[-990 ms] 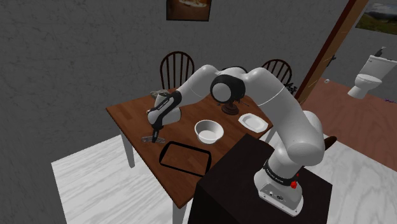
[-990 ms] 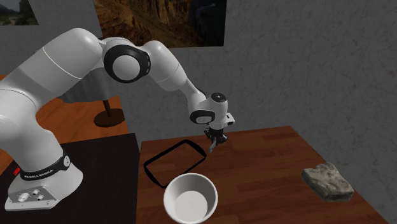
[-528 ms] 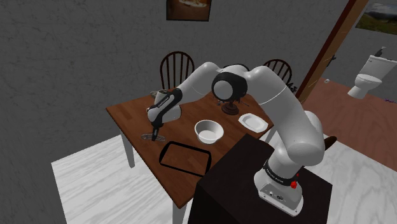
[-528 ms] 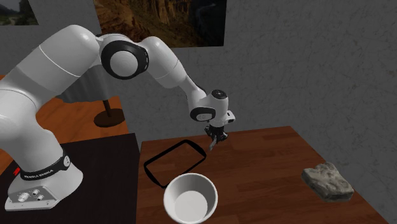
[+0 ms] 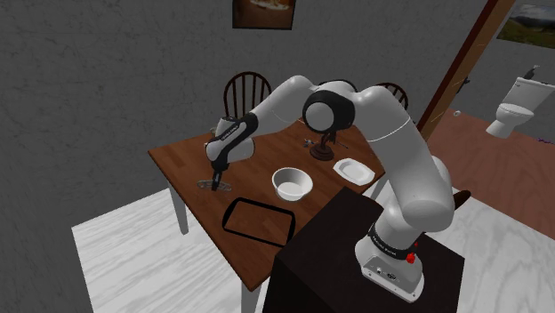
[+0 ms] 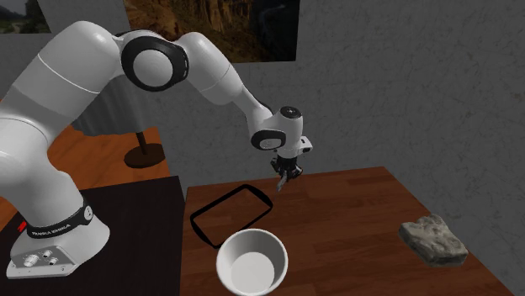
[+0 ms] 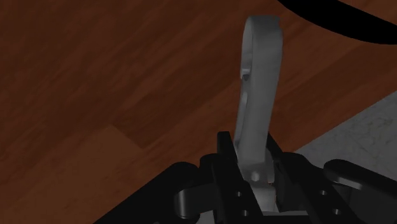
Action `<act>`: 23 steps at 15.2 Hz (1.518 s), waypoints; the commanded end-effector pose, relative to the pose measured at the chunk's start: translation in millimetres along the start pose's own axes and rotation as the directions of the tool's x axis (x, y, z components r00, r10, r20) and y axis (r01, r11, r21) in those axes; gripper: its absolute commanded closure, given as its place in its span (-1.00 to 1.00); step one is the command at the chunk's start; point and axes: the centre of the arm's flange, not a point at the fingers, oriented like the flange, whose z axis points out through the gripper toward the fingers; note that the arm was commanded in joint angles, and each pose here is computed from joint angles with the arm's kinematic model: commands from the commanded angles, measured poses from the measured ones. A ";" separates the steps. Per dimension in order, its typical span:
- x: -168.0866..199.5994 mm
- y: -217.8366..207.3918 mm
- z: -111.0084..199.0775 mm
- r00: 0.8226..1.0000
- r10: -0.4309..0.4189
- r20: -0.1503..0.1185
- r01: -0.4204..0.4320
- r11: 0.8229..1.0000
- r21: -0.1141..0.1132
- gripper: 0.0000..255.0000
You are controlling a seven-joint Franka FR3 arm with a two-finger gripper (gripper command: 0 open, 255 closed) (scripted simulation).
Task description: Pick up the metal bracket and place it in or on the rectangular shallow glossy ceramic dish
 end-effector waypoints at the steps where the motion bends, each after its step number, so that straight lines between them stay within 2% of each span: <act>1: 1.6 -1.3 -9.8 1.000 0.000 0.000 0.000 1.000 0.000 1.00; 6: 6.2 -3.1 -31.7 1.000 0.000 0.000 0.000 1.000 0.000 1.00; 23: -182.0 -118.9 -70.8 1.000 0.000 0.000 0.000 1.000 0.000 1.00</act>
